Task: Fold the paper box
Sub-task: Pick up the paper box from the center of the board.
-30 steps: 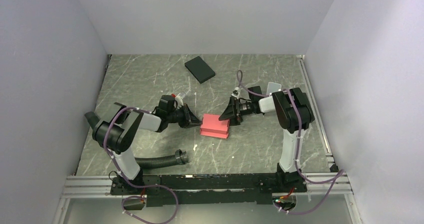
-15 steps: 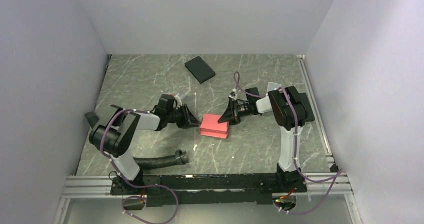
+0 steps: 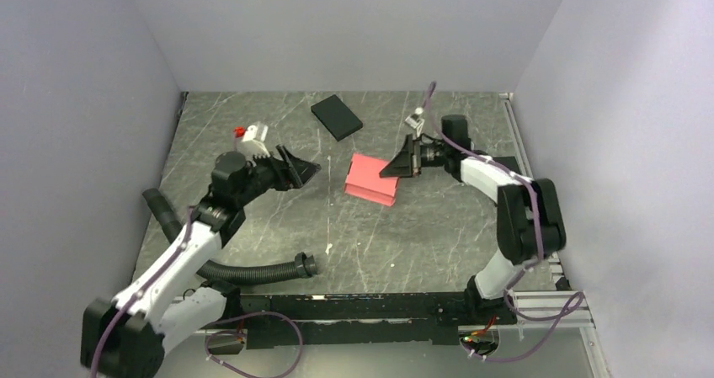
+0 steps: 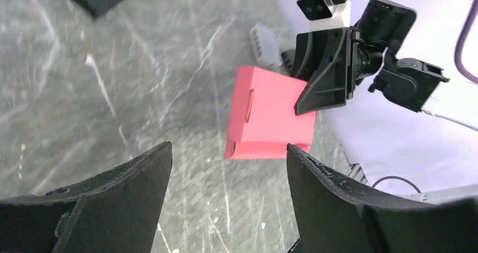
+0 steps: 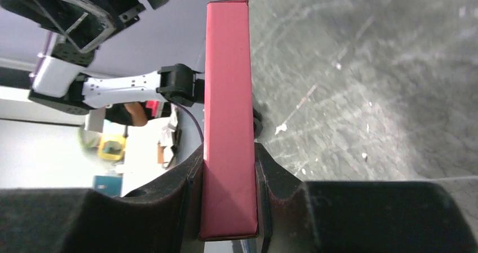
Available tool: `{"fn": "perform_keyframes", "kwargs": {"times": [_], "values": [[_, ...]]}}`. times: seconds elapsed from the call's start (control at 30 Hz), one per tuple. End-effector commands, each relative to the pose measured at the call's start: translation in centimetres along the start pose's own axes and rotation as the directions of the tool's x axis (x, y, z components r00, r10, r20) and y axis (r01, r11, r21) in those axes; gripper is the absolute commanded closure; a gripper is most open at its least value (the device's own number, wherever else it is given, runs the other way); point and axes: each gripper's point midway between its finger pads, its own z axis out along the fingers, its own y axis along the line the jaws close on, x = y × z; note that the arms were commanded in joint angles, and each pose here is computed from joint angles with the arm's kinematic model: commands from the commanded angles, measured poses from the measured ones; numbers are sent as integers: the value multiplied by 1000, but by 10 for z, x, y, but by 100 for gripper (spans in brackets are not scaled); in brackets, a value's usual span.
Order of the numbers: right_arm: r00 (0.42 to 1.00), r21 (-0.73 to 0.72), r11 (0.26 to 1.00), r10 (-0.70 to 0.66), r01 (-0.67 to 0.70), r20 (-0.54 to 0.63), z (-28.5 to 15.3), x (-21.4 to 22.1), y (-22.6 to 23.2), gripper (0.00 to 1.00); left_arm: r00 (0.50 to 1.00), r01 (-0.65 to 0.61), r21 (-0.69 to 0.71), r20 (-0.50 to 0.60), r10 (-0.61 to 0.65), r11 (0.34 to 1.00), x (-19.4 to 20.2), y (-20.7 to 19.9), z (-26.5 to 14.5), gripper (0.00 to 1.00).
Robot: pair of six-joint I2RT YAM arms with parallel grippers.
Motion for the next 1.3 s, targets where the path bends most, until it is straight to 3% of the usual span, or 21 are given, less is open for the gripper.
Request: {"fn": "perform_keyframes", "kwargs": {"times": [0.0, 0.2, 0.43, 0.77, 1.0, 1.27], "values": [[973, -81, 970, -226, 230, 56, -33, -21, 70, 93, 978, -158, 145, 162, 134, 977, -15, -28, -26, 21], [933, -110, 929, -341, 354, 115, -59, -34, 142, 93, 944, -267, 354, 285, 169, 896, -11, -60, -40, 23], [924, -152, 918, -338, 366, 181, -70, -51, 199, 93, 951, -218, 536, 304, 54, 816, -12, -97, -26, 19], [911, -143, 912, -351, 385, 215, -74, -48, 213, 93, 952, -219, 618, 304, 28, 755, -5, -142, -21, 34], [907, -138, 908, -363, 395, 214, -74, -44, 211, 93, 935, -212, 511, 354, 21, 833, -16, -126, -30, 54], [908, -127, 911, -360, 392, 214, -73, -42, 205, 94, 923, -158, 430, 384, -21, 889, -38, -124, -43, 63]]}}
